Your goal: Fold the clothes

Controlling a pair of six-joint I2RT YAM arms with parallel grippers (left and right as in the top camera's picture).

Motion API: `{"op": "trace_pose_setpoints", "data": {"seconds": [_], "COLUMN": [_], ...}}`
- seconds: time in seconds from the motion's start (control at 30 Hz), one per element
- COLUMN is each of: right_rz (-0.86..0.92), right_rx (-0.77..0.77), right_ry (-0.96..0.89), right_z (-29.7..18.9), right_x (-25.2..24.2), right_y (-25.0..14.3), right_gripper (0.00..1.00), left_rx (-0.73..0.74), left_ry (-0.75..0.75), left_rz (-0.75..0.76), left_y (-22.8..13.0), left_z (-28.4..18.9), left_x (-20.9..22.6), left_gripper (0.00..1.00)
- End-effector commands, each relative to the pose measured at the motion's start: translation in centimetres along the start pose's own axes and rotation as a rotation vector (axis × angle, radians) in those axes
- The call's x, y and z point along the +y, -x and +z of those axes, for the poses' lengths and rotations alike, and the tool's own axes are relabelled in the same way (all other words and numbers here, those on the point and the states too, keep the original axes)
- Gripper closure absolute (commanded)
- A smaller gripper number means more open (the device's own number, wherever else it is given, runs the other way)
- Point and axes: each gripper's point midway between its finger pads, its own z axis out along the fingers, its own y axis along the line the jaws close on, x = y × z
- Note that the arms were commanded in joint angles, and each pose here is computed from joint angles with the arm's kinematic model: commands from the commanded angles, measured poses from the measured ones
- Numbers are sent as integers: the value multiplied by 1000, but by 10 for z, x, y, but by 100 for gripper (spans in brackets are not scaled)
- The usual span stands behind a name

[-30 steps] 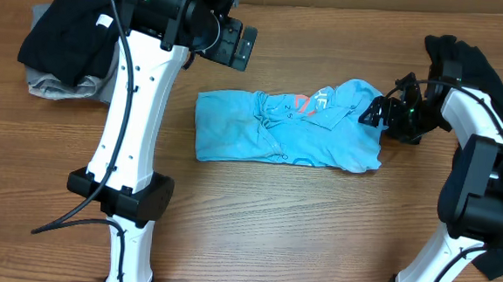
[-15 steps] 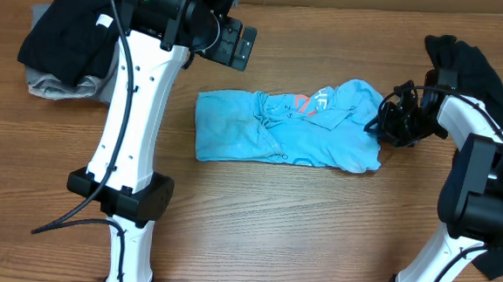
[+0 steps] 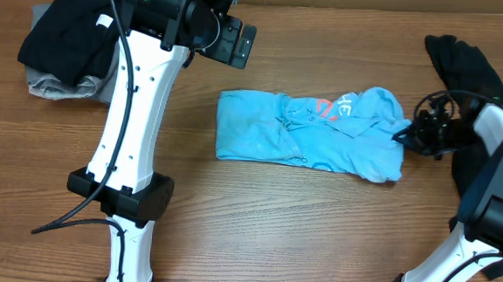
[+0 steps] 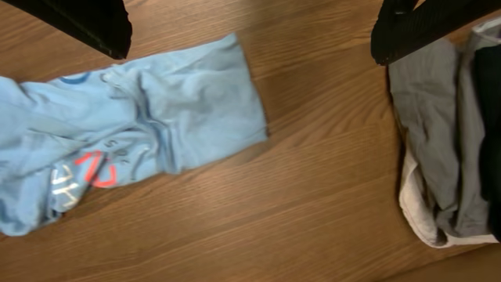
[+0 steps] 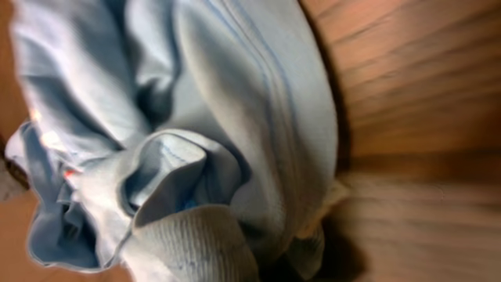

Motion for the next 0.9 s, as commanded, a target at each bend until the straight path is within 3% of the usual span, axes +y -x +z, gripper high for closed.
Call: {"op": "trace_pose_setpoints", "data": {"seconds": [0.0, 0.2, 0.43, 0.87], "right_rz": [-142, -190, -302, -605], "right_rx": [-97, -119, -104, 54], "right_ry": [23, 15, 20, 18], "right_z": [-45, -82, -94, -8], "right_x": [24, 47, 101, 243], "right_y": [20, 21, 0, -93], "right_gripper": [96, 96, 96, 96], "left_rx": [-4, -9, -54, -80], "left_ry": [46, 68, 171, 287], "left_rz": [-18, -19, -85, -333], "left_y": [1, 2, 12, 5], "left_z": [1, 0, -2, -8], "left_x": [10, 14, 49, 161], "left_gripper": [0, 0, 0, 0]}}
